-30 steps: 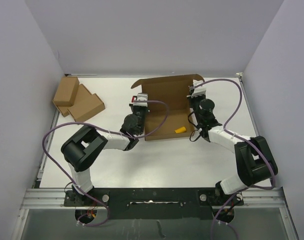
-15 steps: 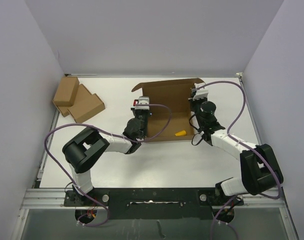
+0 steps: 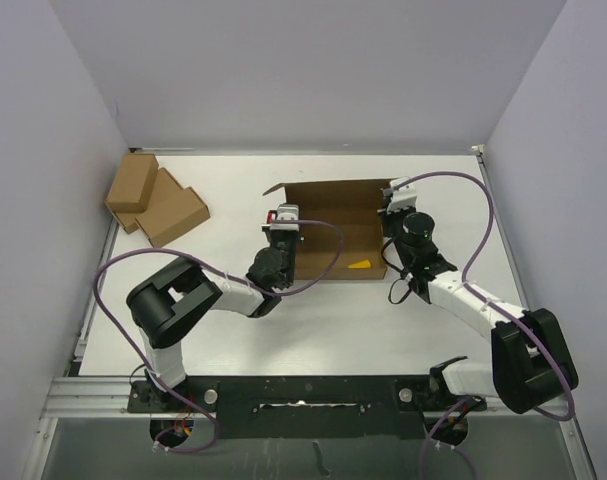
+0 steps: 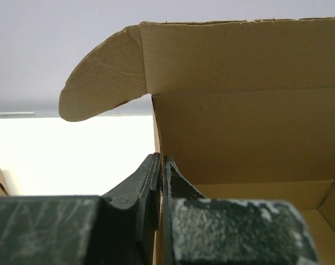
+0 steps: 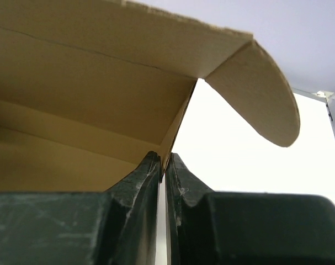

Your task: Fold the paper box

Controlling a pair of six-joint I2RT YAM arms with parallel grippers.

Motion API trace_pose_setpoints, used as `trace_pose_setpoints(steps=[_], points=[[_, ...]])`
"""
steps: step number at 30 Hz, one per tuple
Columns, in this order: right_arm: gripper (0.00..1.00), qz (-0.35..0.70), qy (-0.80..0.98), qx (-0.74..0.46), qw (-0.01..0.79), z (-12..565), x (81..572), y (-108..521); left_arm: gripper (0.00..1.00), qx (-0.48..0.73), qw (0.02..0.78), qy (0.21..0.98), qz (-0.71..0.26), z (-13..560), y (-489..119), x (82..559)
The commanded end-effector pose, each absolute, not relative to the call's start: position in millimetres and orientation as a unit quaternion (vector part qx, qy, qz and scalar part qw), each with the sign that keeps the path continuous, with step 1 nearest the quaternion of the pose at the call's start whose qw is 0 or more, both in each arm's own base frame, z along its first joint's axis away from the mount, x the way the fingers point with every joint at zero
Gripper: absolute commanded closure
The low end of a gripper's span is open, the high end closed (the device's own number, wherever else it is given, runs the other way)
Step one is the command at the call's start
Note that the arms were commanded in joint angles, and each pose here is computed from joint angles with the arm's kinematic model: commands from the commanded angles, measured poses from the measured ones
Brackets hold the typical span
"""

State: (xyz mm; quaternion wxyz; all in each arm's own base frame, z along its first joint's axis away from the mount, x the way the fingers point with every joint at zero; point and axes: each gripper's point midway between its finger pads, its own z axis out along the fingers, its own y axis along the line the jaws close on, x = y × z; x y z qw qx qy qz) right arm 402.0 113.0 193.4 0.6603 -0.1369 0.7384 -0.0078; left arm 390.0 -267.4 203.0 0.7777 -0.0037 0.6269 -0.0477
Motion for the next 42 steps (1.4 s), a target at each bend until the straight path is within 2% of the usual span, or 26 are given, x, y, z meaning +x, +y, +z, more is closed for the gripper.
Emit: trace_pose_setpoints(steps=[1, 13, 18, 25, 33, 42], points=[[0.92, 0.053, 0.766, -0.191, 0.611, 162.9, 376.6, 144.3, 1.0, 0.03, 0.777, 0.62, -0.104, 204.1, -295.2, 371.9], [0.91, 0.057, 0.793, -0.208, 0.57, 152.5, 360.7, 142.0, 1.0, 0.056, 0.773, 0.621, -0.117, 200.8, -295.0, 356.8], [0.86, 0.049, 0.797, -0.251, 0.547, 147.5, 348.4, 140.9, 1.0, 0.078, 0.773, 0.617, -0.125, 198.5, -299.4, 345.9], [0.67, 0.058, 0.794, -0.306, 0.522, 149.3, 327.1, 138.8, 1.0, 0.094, 0.769, 0.622, -0.112, 186.7, -296.9, 336.4], [0.29, 0.054, 0.795, -0.341, 0.499, 154.5, 305.7, 112.1, 1.0, 0.092, 0.769, 0.624, -0.104, 179.0, -292.4, 334.1], [0.19, 0.064, 0.798, -0.382, 0.461, 155.5, 280.7, 82.5, 1.0, 0.091, 0.767, 0.627, -0.107, 175.2, -293.8, 334.7]])
